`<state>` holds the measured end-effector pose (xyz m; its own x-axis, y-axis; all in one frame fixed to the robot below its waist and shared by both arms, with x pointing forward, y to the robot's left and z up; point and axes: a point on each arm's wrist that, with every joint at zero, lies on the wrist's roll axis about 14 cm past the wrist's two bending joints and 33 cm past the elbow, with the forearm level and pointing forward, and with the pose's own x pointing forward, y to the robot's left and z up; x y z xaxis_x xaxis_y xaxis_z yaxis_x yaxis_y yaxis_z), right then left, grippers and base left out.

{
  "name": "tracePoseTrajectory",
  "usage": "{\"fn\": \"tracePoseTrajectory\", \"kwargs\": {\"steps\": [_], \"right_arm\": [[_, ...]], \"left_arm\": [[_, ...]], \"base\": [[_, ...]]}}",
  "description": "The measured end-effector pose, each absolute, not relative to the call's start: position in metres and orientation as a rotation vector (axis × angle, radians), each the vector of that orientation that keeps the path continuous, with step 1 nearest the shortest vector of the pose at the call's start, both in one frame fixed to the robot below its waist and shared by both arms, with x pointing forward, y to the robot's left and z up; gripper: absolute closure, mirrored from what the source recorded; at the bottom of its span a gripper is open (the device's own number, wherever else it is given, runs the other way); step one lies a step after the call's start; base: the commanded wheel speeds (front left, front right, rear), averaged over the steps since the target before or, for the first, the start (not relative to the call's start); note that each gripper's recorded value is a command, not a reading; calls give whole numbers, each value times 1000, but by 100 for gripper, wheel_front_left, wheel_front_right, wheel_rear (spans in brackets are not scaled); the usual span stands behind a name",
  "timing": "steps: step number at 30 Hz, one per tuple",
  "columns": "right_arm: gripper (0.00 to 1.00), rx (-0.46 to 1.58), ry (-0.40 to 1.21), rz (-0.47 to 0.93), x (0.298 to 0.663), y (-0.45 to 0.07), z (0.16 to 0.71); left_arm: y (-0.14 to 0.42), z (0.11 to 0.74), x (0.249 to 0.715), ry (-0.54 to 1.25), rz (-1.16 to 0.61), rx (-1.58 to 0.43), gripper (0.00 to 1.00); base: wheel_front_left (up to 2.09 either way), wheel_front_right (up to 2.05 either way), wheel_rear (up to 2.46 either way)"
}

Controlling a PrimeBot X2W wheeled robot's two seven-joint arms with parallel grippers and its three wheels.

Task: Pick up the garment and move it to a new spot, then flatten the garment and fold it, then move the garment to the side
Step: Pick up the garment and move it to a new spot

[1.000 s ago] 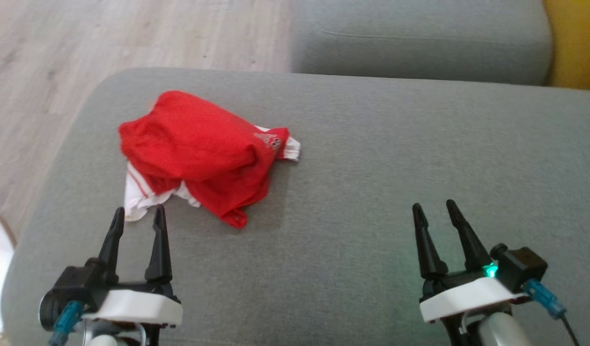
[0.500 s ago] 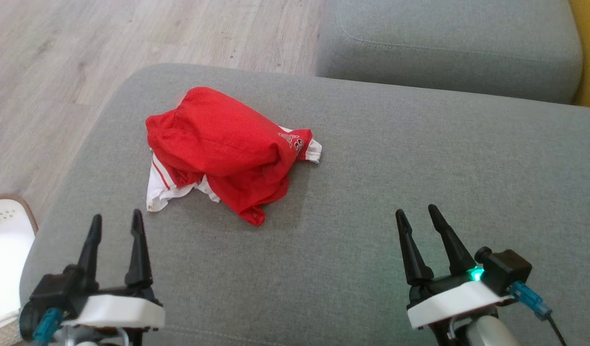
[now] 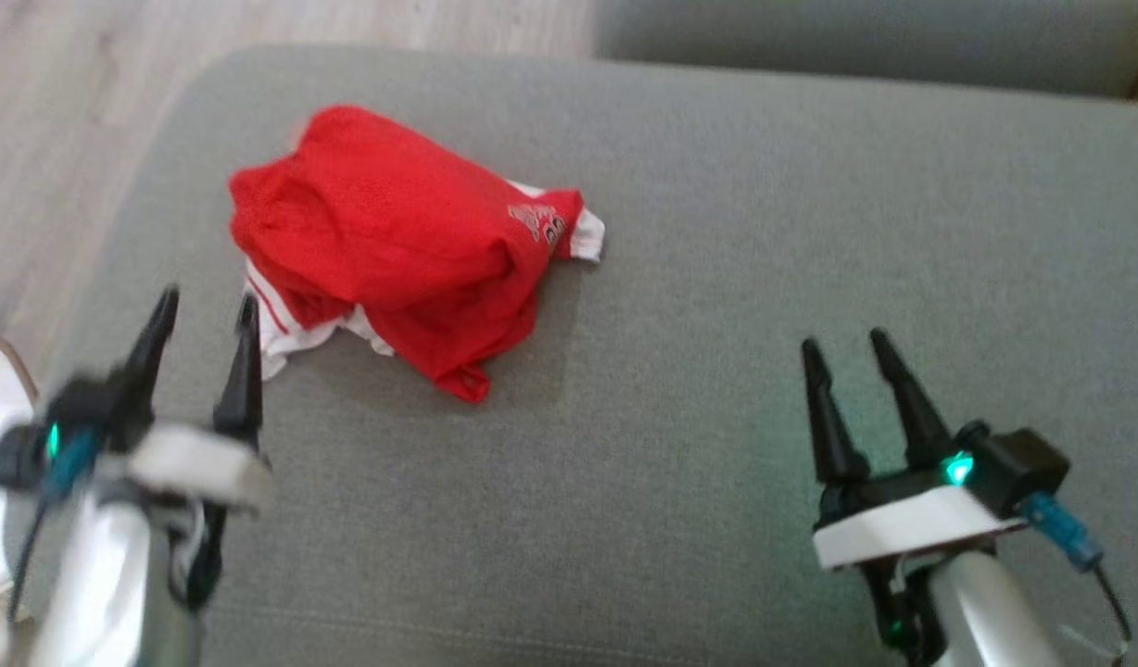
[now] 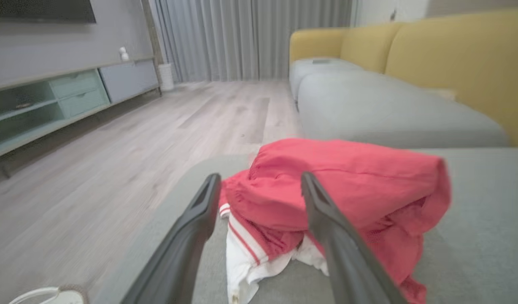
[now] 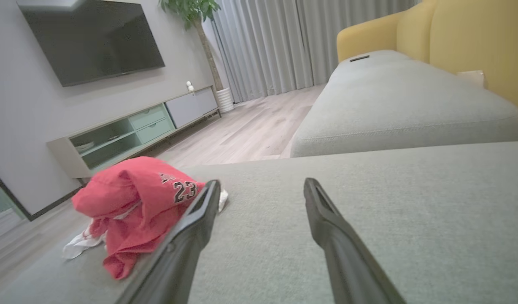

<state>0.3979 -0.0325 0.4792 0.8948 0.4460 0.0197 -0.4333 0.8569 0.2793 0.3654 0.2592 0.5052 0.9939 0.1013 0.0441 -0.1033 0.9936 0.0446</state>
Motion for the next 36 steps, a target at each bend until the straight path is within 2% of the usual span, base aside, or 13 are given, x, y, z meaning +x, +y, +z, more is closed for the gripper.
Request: {"fn": "tracePoseTrajectory", "kwargs": {"steps": [5,10,15,20,21,22,23,29,36], "right_arm": [[0,276,65,403,417,-50,465],[0,283,93,364,430,-61,449],[0,283,109,333,438,-71,439],[0,279,132,296,438,-83,429],[0,279,136,290,438,-85,427],[0,278,138,286,437,-87,426],[0,278,139,283,437,-88,426],[0,270,114,289,434,-87,438],[0,264,66,303,425,-85,460]], "left_arm": [[247,484,422,131,-35,115,0],[235,466,465,312,-139,84,0],[247,433,479,509,-157,103,0],[250,412,490,594,-158,82,0],[248,409,491,604,-166,81,15],[247,407,492,610,-167,69,70],[246,405,493,608,-166,53,100],[243,435,500,437,-168,30,100],[235,518,509,128,-180,21,100]], "base": [[0,0,0],[0,0,0],[0,0,0],[0,0,0],[0,0,0],[0,0,0],[0,0,0],[0,0,0],[0,0,0]]}}
